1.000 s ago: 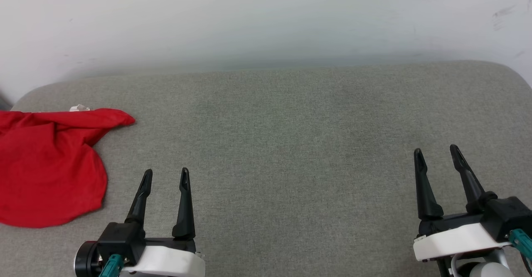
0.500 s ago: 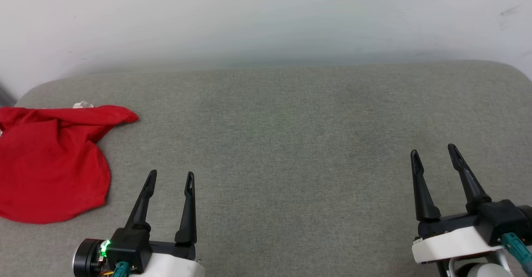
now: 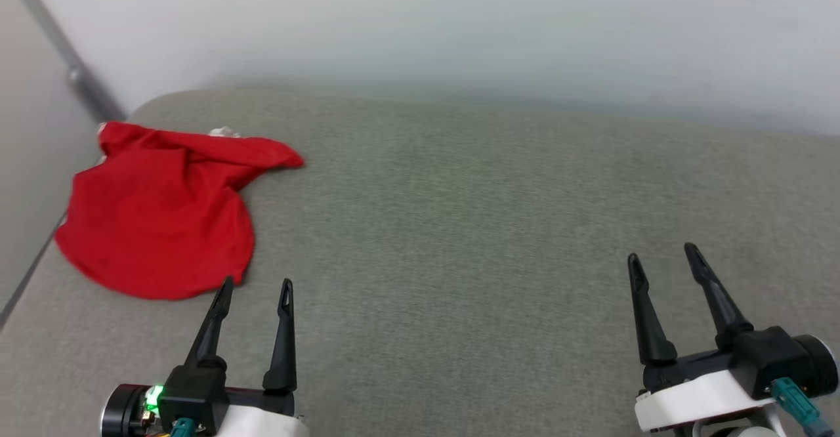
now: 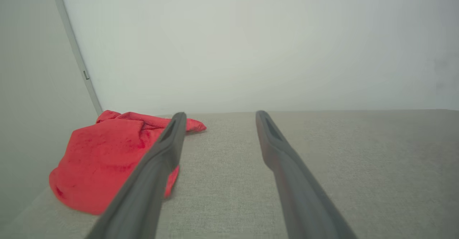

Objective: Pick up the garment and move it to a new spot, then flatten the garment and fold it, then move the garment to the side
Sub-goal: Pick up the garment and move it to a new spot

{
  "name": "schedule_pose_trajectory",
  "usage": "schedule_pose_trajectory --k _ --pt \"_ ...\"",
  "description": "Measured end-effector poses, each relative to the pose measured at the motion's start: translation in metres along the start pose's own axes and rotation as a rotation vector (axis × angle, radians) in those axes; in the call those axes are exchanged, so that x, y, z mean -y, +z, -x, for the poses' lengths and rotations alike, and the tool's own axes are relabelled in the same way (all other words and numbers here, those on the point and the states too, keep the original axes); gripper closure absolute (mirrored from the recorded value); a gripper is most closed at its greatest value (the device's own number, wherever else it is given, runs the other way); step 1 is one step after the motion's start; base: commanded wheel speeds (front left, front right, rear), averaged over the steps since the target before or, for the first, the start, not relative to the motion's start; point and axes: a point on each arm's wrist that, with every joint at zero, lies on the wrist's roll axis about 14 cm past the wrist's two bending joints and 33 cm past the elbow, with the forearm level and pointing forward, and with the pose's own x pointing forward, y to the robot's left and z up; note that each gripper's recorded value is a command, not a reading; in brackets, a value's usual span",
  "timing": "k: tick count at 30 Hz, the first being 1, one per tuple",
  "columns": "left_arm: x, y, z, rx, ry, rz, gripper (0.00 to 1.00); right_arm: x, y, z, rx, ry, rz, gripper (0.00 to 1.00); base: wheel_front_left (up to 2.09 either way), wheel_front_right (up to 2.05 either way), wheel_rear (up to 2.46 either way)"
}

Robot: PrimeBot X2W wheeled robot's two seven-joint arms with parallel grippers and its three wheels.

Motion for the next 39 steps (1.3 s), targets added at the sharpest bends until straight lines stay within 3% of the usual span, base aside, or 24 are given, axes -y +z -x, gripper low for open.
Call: schedule_pose_trajectory --k 9,21,27,39 --pt "-0.048 0.003 0.036 -0.016 0.151 -0.036 0.00 -0.058 -0.005 -0.017 -0.004 0.171 -0.069 0.00 0.00 0.00 0.00" --pt "-0.083 0.012 0.080 -0.022 0.285 -0.099 0.00 -0.120 -0.001 -0.026 0.003 0.350 -0.114 0.00 0.00 0.00 0.00" --pt "-0.090 0.015 0.090 -0.017 0.311 -0.110 0.00 -0.135 0.002 -0.026 0.008 0.393 -0.122 0.00 0.00 0.00 0.00" --pt "-0.083 0.013 0.084 -0.018 0.268 -0.073 0.00 -0.132 0.002 -0.026 0.014 0.388 -0.119 0.00 0.00 0.00 0.00"
